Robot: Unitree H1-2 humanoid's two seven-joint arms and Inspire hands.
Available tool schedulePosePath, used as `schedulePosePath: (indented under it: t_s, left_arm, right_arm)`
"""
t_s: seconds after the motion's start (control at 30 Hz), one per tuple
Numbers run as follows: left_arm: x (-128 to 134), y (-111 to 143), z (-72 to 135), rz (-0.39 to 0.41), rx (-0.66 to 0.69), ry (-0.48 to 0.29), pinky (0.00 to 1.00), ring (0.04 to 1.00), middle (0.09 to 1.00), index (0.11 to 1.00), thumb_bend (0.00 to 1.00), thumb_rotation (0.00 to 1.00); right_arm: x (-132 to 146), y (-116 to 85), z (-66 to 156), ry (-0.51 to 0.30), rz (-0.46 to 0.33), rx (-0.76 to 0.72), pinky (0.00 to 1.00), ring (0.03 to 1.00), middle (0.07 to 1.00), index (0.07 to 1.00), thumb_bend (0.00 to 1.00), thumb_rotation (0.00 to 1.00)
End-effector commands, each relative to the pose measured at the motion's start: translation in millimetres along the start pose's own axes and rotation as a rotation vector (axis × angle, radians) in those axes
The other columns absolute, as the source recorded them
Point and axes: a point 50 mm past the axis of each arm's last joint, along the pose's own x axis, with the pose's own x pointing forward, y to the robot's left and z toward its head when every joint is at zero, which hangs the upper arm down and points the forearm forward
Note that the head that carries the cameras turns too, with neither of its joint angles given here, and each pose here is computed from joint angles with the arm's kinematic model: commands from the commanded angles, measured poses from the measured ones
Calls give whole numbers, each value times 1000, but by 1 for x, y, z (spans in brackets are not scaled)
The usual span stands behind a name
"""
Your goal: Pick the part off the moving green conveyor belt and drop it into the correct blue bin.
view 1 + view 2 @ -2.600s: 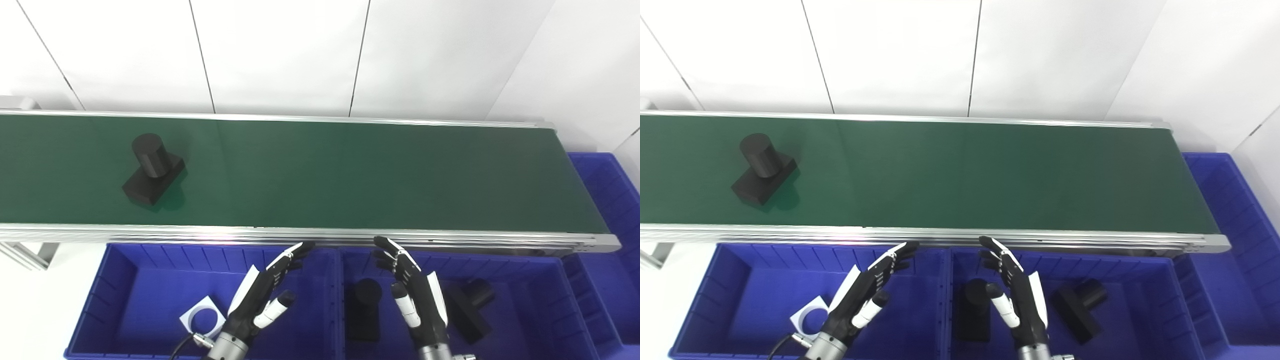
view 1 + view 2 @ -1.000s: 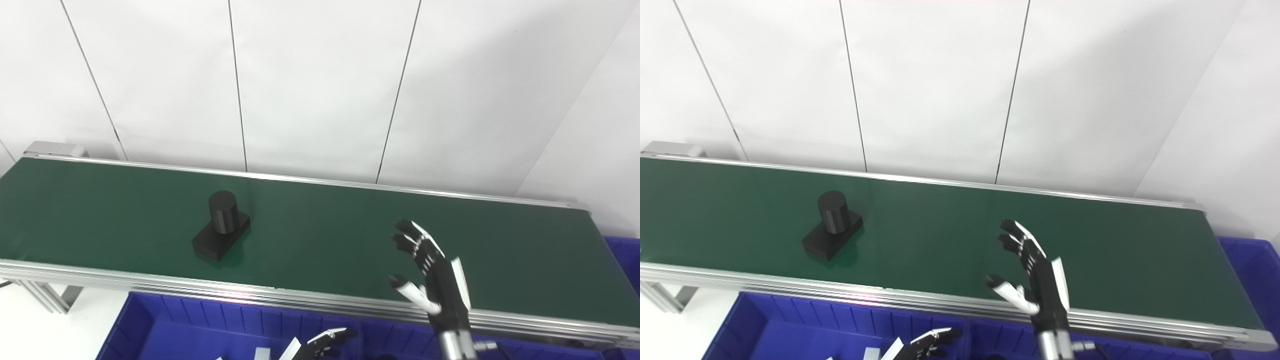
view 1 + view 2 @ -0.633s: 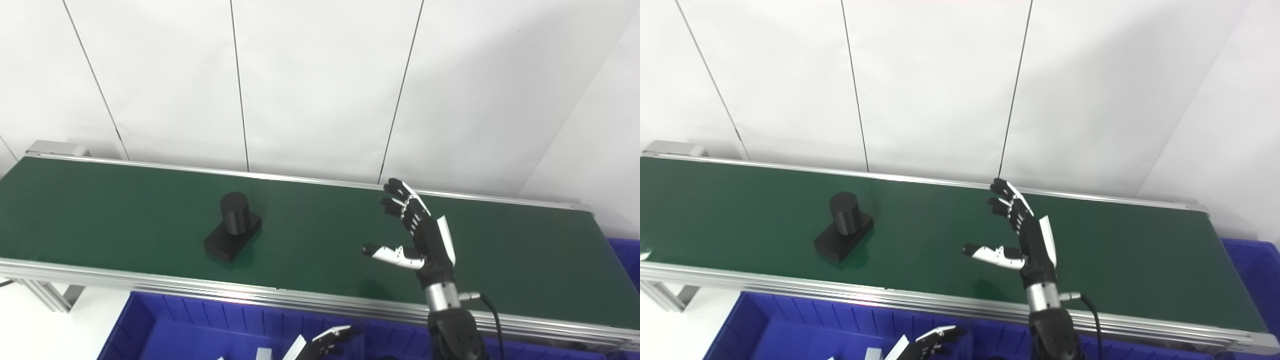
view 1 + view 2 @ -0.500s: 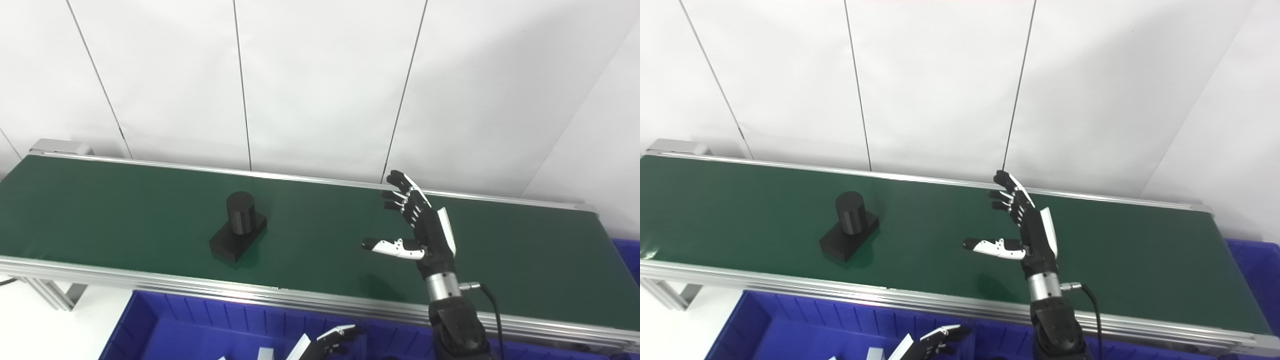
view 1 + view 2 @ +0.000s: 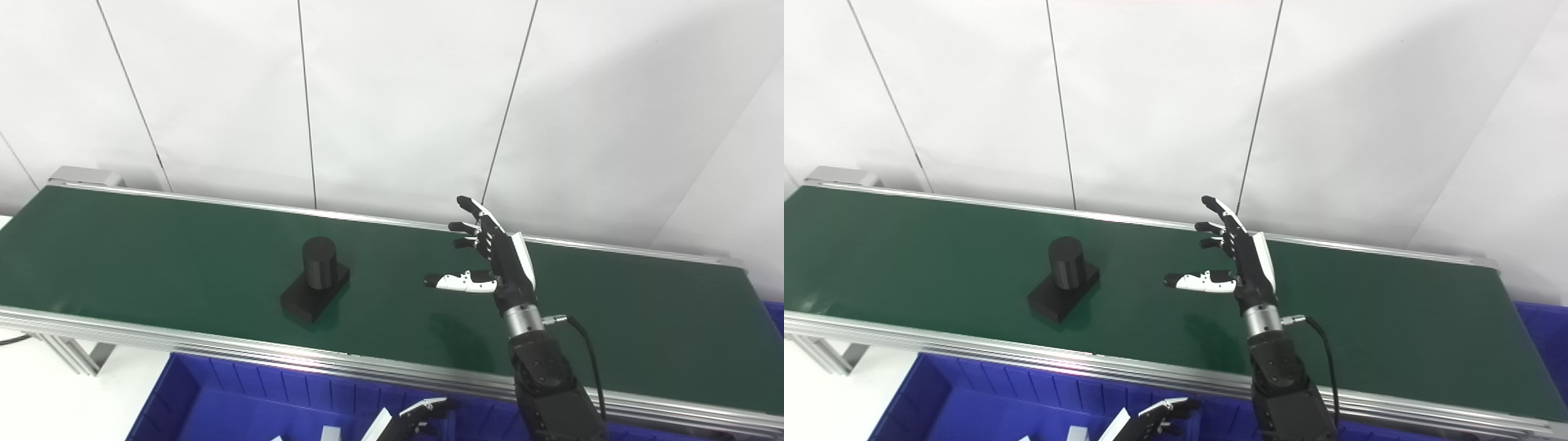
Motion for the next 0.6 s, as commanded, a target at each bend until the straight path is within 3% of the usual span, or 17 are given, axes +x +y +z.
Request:
schedulePosePath:
  t_s: [0.0,0.4,0.47,0.57]
  left_arm:
    - [8,-1,14,11,-7,-80,756,850,870,816,843,949]
    - [5,-1,16,11,-10,-90,772,859,874,821,831,952]
    - [6,-1,17,11,-17,-93,769,858,874,819,833,946]
    - [5,-2,18,11,-22,-96,777,863,876,819,831,939]
  right_arm:
    - [29,3,31,-111,0,-17,600,739,906,873,1000,90]
    - [52,26,42,-113,57,-70,626,738,900,871,1000,84]
    - [56,29,43,-111,62,-88,707,727,882,865,1000,94]
    - [60,34,45,-105,70,-93,641,735,882,859,1000,86]
